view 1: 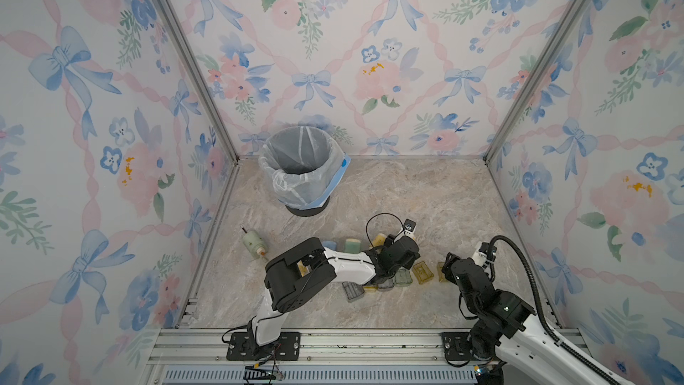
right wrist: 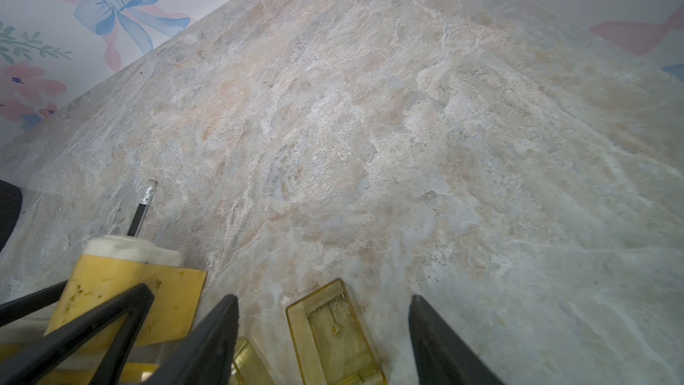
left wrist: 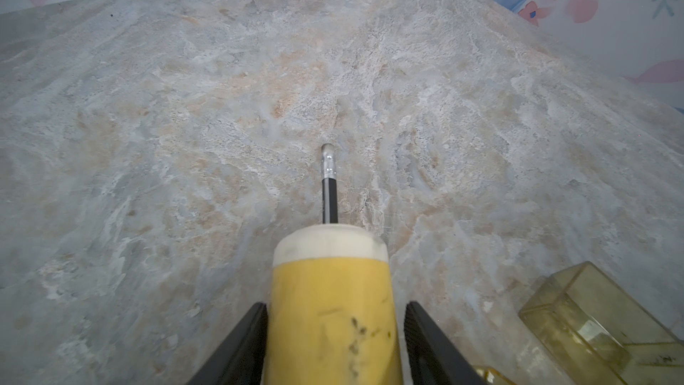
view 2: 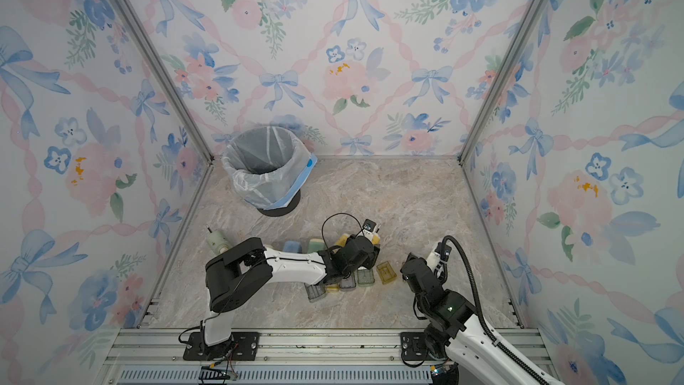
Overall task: Take out the pencil sharpener tray and clean the shavings
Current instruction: Place the pencil sharpener at the center of the board.
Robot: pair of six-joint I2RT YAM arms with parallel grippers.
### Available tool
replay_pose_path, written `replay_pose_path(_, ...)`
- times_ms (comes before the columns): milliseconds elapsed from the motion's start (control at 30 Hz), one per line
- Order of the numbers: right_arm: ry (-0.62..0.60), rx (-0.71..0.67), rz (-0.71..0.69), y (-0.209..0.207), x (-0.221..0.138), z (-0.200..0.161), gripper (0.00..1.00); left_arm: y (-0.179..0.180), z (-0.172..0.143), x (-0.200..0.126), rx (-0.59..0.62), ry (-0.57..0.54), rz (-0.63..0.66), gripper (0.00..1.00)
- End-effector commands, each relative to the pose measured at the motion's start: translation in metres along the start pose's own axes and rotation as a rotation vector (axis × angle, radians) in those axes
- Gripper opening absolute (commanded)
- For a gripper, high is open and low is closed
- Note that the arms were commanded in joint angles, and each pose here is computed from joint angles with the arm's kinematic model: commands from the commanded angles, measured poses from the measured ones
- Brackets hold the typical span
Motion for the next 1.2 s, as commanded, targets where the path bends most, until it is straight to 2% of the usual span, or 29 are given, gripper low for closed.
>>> replay_pose_path(0, -0.017, 0.003, 0.008, 0.002, -0.004, 0.009, 0.73, -0.01, 0.031, -0.016, -0.01, -0.092, -0.019, 0.62)
replay_pose_path(333, -0.031, -0.028, 0.023, 0.008, -0.005, 0.021, 0.82, -0.008, 0.075, -0.052, -0.003, -0.208, -0.015, 0.69)
replay_pose_path(567, -0.028, -0.095, 0.011, 0.013, -0.004, 0.039, 0.91, 0.011, 0.111, -0.093, -0.013, -0.301, 0.001, 0.81)
replay_pose_path(600, -0.03, -0.1, 0.004, 0.013, -0.003, 0.042, 0.93, 0.014, 0.114, -0.098, -0.015, -0.311, 0.011, 0.85)
replay_pose_path(700, -0.025, -0.116, -0.012, 0.013, -0.001, 0.052, 0.97, 0.03, 0.124, -0.114, -0.022, -0.334, 0.05, 0.98)
replay_pose_path(933, -0.061, -0.162, -0.085, 0.013, 0.002, 0.076, 0.97, 0.087, 0.139, -0.158, -0.083, -0.404, 0.167, 0.98)
replay_pose_path(1167, -0.089, -0.192, -0.105, 0.019, 0.015, 0.097, 0.97, 0.154, 0.136, -0.191, -0.159, -0.456, 0.324, 0.98)
Point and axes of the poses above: each gripper's point midway between its finger pads, its own x axis out along the fingers, its own y axis along the line the jaws close on, z = x × y, the point moved 9 cm from there along -x, back along the fingers, and after that the axes turned 10 degrees about -x, right-handed, at the moved point
